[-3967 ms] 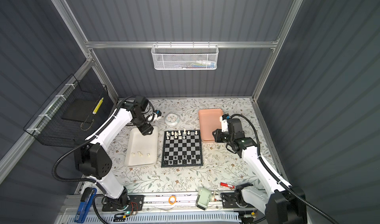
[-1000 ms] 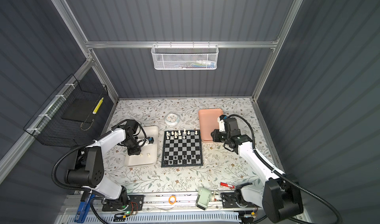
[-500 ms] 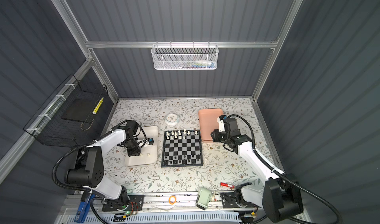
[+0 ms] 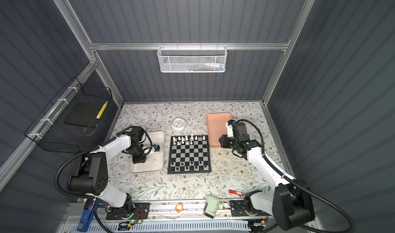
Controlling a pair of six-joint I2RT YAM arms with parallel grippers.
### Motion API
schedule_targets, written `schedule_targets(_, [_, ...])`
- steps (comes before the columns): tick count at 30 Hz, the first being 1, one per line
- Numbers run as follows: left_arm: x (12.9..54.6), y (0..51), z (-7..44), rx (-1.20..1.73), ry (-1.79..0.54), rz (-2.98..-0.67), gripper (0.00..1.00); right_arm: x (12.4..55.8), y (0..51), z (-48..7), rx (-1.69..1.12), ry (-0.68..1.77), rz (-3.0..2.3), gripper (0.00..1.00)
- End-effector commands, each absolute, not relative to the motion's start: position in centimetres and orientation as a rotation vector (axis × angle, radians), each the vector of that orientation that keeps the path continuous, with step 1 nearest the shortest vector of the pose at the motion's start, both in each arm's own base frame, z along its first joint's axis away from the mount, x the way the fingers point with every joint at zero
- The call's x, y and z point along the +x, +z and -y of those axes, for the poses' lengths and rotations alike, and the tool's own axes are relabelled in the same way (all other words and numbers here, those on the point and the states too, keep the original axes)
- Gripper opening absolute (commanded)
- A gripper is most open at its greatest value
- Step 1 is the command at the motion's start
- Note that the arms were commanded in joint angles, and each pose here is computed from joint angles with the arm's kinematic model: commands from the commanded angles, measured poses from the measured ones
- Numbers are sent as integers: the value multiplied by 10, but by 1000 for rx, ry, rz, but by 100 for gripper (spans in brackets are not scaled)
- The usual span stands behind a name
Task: Set up the chess pieces on the board
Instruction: 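Lower the open left gripper onto a white pawn in the white tray and close it, then lift the grasped white pawn out of the white tray with the left gripper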
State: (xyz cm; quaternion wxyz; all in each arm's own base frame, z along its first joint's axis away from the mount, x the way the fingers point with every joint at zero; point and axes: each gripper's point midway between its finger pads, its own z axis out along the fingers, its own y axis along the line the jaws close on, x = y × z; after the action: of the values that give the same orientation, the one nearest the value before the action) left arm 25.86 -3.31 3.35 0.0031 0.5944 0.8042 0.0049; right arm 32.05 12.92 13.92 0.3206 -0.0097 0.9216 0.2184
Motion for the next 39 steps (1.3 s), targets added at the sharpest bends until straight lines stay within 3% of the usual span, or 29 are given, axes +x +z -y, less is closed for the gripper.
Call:
schedule_targets(1, [250,36,34,2043,-27,-2402,23,324,144,-131,-31,574,-2413,27])
schedule_targets(20, [251,37,31,2028,7,-2418,10,325,142,-133,-35,581,-2413,27])
schedule_targets(39, [276,68,29,1929,95,-2448,9,326,137,-135,-47,587,-2416,27])
